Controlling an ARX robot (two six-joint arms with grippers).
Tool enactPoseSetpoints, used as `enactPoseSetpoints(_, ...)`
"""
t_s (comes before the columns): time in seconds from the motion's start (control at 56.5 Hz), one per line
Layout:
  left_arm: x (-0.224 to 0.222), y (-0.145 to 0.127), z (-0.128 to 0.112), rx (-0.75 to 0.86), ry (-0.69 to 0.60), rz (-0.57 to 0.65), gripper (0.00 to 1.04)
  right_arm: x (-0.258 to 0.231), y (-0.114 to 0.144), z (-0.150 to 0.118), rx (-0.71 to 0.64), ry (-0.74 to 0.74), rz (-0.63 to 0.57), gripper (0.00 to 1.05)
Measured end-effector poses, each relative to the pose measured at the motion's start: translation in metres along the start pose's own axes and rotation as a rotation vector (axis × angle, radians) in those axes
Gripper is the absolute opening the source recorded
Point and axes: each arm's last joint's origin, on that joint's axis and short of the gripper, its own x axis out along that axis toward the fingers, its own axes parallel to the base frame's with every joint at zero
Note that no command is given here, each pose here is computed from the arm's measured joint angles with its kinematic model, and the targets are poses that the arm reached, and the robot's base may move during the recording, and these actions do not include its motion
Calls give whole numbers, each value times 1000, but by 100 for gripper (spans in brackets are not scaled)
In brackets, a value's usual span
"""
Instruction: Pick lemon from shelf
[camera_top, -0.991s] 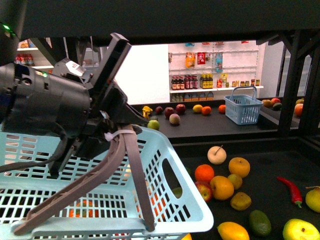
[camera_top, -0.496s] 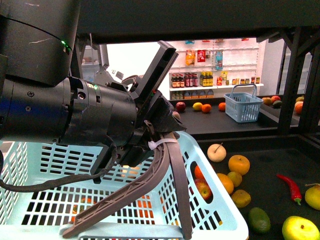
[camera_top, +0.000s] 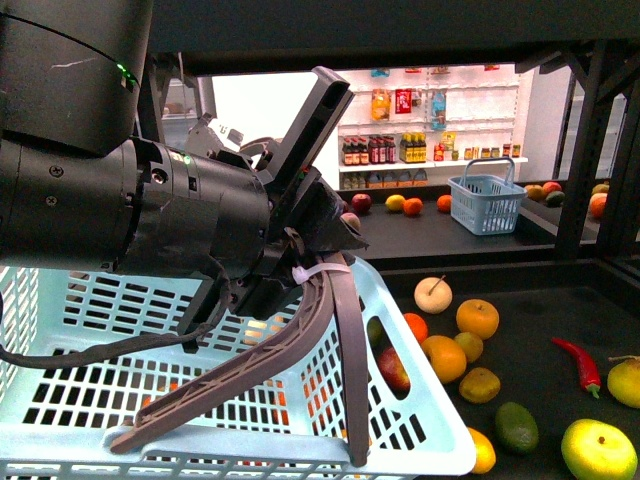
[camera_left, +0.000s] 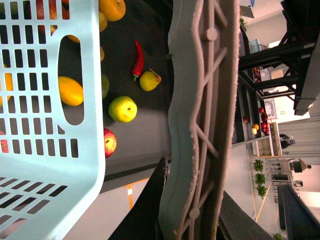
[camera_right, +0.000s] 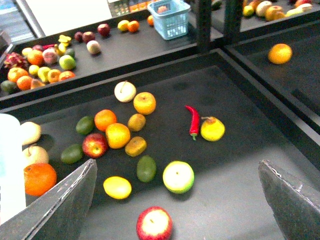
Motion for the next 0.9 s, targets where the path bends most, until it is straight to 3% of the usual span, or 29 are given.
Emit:
enactPoseSetpoints(0.089, 0, 0, 0, 0, 0, 0, 12, 52, -10, 15, 2, 94, 44, 97)
enactPoseSetpoints(0.142, 0, 0, 0, 1, 0, 0, 12, 95, -19, 14, 7, 190, -5, 97)
enactPoseSetpoints(0.23, 0, 0, 0, 1, 0, 0, 11, 164, -25, -8, 12, 375, -33, 97)
enactPoseSetpoints(0.336, 0, 0, 0, 0, -1, 2, 11, 217, -11, -27, -88, 429, 55, 97)
enactPoseSetpoints(0.567, 0, 0, 0, 1, 2, 0, 11, 276, 35, -66, -382, 492, 312, 97)
enactPoseSetpoints(0.708, 0, 0, 0, 1, -1, 2, 11, 296, 48, -98, -486, 532, 466, 97)
enactPoseSetpoints(0.903, 0, 0, 0, 2, 1, 0, 10, 314, 55, -125, -540, 558, 544, 97)
